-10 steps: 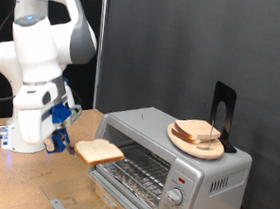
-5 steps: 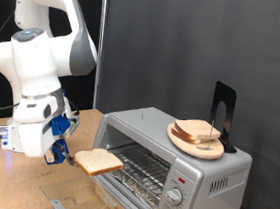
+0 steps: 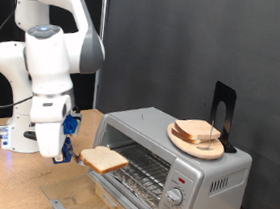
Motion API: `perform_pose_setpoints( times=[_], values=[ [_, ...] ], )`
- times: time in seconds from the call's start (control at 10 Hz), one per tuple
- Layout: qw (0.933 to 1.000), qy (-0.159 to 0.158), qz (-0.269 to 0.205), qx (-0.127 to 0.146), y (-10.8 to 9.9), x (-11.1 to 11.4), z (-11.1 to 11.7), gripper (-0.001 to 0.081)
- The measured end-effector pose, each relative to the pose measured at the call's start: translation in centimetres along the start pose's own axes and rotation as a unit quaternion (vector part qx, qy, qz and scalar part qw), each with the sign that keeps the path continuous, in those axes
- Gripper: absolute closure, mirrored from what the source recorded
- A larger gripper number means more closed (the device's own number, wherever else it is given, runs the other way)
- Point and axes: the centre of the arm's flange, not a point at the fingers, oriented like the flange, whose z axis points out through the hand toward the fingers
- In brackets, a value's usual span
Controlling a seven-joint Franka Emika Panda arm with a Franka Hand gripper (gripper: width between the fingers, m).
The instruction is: Make a piece of toast with the oven
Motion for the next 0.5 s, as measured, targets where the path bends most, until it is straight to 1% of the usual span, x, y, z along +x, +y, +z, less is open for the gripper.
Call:
perform_pose_setpoints(
  times=[0.1, 0.2, 0.5],
  values=[
    [0.9997, -0.009, -0.018, -0.015, -0.5, 0.7, 0.3, 0.0405],
    [0.9994, -0.015, -0.024, -0.022, -1.3, 1.3, 0.8, 0.0405],
    [0.9976, -0.018, -0.052, -0.043, -4.6, 3.0, 1.3, 0.0405]
  ],
)
